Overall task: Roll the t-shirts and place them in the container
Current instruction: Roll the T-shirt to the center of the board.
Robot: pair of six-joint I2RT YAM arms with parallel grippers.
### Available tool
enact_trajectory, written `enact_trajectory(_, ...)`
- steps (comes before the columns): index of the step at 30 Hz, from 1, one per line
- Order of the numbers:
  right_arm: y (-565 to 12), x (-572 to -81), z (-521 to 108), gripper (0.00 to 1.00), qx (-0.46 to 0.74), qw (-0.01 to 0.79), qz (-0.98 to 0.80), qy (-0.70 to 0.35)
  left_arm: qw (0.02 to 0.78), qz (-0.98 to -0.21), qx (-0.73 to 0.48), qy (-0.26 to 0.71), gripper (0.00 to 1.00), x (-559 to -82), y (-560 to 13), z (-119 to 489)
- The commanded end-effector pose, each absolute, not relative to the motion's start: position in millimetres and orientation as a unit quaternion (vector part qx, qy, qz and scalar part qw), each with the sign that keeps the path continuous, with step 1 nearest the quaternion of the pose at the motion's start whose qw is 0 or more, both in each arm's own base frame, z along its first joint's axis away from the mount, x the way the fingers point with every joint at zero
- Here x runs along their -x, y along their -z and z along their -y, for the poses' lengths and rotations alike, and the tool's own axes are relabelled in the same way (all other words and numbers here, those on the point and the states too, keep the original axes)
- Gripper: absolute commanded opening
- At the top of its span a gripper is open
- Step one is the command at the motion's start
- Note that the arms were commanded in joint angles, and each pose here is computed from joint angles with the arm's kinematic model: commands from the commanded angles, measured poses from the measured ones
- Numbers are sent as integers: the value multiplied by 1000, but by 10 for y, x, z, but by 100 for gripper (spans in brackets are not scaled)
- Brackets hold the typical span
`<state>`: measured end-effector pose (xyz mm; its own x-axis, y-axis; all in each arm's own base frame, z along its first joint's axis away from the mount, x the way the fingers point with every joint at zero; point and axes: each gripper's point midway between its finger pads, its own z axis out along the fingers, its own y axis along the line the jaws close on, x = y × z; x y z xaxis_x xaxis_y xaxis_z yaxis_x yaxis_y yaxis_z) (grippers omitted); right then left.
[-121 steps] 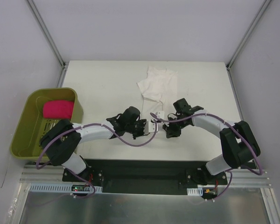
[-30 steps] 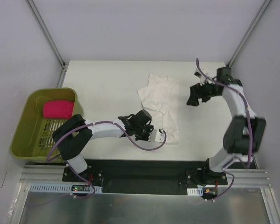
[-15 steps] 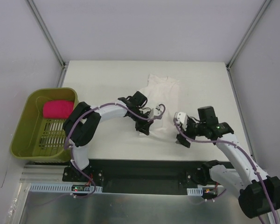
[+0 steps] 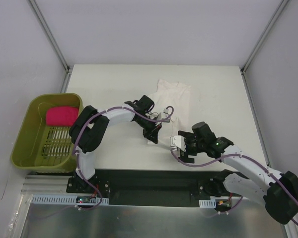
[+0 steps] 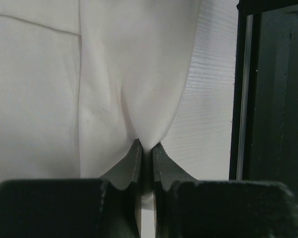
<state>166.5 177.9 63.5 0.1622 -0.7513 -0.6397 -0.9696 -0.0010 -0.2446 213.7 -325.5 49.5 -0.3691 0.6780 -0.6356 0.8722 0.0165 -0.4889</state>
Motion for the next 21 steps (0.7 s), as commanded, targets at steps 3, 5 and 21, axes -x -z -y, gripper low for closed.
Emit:
enact_trajectory(3, -594, -1932, -1935, 91, 700, 361, -606, -115, 101, -695, -536, 468, 0, -2113, -609, 3294)
enact_trajectory(5, -534, -1963, -1932, 91, 703, 361, -603, -104, 102, -695, -533, 471, 0, -2136, -624, 3293)
enact_trajectory(21, -510, -1330, -1717, 11, 659, 116, -675, -311, -4, -713, -431, 553, 0, -2074, -965, 3129)
